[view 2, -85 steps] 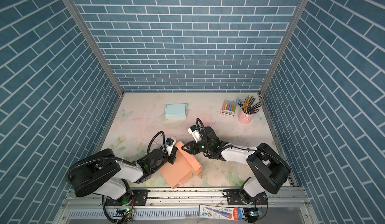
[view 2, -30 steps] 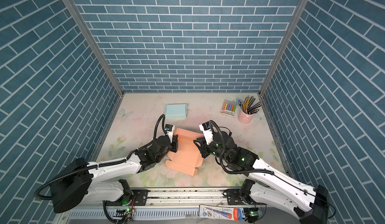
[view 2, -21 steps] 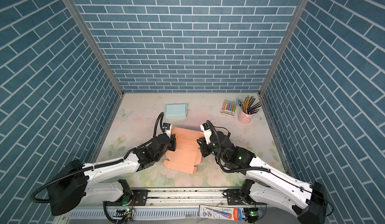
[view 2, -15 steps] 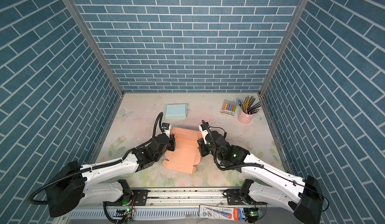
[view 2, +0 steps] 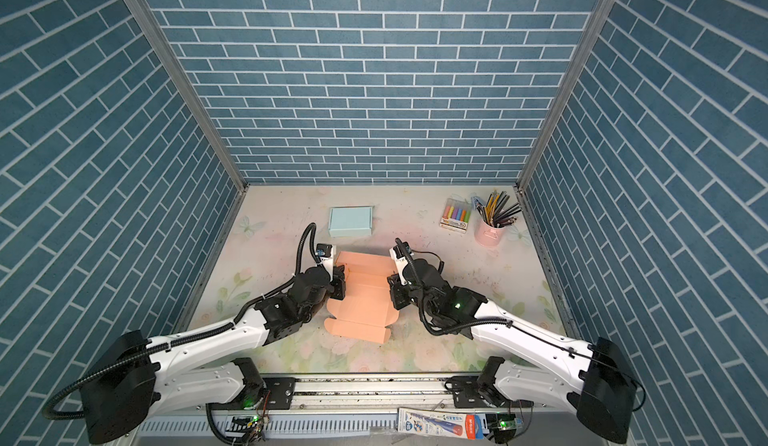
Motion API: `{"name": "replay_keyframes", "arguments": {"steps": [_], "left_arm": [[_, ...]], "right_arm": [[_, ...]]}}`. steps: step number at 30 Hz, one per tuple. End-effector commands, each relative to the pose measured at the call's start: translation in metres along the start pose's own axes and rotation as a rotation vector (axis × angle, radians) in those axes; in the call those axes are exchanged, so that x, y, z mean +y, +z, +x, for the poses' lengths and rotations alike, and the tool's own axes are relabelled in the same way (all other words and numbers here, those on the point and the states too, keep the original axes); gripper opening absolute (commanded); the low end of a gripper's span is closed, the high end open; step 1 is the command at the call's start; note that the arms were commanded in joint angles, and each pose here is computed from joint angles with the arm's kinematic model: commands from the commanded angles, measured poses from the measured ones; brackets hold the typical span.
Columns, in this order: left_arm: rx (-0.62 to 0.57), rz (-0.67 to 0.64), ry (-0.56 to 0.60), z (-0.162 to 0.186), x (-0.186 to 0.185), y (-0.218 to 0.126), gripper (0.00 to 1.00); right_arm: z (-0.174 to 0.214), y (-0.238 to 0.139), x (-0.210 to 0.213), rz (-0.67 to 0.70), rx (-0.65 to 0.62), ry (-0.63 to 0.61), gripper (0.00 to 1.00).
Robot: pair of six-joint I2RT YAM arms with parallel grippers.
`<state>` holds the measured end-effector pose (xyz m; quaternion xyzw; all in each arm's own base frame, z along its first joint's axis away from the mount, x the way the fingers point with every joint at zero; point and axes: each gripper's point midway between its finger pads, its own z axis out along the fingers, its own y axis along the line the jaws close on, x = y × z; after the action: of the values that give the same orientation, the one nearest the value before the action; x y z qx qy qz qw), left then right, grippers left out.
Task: Fold the paper box
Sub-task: 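Release the end wall and draw back the right gripper while the left holds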
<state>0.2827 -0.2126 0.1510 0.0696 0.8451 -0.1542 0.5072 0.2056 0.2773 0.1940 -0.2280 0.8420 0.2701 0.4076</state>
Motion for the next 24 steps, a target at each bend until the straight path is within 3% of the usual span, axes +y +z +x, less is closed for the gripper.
{"name": "replay_keyframes", "arguments": {"steps": [1,7,24], "left_arm": [[-0.007,0.004,-0.044,-0.002,0.008,-0.005,0.09],[-0.023,0.002,-0.048,-0.005,0.012,-0.012,0.09],[-0.003,-0.014,-0.032,0.005,0.017,-0.010,0.09]], "right_arm": [[-0.010,-0.019,0.000,-0.034,-0.118,0.014,0.15],[-0.007,-0.032,-0.024,0.035,-0.150,0.055,0.14],[-0.043,-0.009,-0.017,0.068,-0.137,0.021,0.10]]}}
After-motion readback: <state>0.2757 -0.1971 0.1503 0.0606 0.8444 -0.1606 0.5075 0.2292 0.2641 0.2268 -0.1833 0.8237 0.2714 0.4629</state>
